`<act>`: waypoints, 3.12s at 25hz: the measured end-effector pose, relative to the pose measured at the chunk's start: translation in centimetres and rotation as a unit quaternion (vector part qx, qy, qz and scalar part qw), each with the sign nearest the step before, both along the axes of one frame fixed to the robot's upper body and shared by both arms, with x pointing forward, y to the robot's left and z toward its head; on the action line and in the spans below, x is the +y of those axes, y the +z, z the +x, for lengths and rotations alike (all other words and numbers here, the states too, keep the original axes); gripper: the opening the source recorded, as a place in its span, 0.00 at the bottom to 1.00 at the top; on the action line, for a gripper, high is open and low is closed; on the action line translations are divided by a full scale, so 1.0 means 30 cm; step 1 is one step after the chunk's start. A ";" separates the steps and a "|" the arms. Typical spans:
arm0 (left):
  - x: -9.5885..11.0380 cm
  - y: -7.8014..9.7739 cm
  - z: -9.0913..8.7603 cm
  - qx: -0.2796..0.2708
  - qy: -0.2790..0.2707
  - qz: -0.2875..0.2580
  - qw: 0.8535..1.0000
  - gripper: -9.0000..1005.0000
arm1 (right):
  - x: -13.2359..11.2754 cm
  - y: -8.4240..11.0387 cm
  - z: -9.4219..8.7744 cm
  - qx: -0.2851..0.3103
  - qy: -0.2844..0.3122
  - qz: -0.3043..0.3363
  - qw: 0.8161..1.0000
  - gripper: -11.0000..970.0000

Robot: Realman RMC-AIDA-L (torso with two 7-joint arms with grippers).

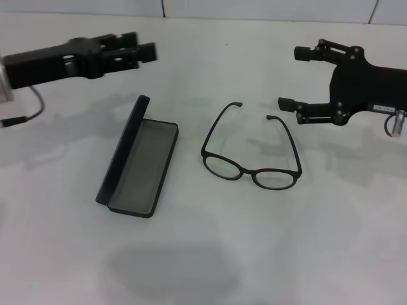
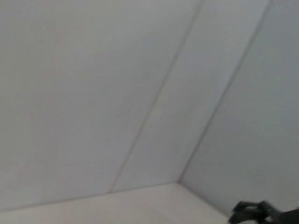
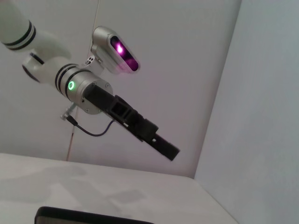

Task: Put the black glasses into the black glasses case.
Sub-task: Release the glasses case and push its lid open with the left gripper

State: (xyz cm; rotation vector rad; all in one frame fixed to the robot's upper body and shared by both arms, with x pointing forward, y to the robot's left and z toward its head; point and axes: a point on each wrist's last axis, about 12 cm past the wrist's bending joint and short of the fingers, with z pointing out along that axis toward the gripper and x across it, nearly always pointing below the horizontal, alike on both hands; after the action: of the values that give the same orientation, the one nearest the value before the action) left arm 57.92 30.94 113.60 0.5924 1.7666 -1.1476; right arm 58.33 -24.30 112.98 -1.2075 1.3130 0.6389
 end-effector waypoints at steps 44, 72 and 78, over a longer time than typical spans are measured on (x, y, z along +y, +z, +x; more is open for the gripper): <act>0.045 -0.028 -0.052 0.118 0.037 0.160 0.979 0.76 | 0.033 -0.003 0.026 -0.021 -0.005 -0.020 1.000 0.90; -0.021 -0.079 -0.026 0.156 -0.004 0.213 0.964 0.73 | 0.049 -0.002 0.018 -0.035 0.019 -0.029 0.999 0.90; -0.034 -0.098 0.000 0.162 0.001 0.248 0.955 0.69 | 0.052 0.001 0.018 -0.037 0.022 -0.031 0.999 0.90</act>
State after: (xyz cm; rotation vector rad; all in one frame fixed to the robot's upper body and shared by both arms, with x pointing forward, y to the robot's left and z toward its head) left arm 57.93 29.91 110.66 0.7237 2.3677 -0.8255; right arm 58.85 -22.74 113.00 -1.3024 1.2542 0.5829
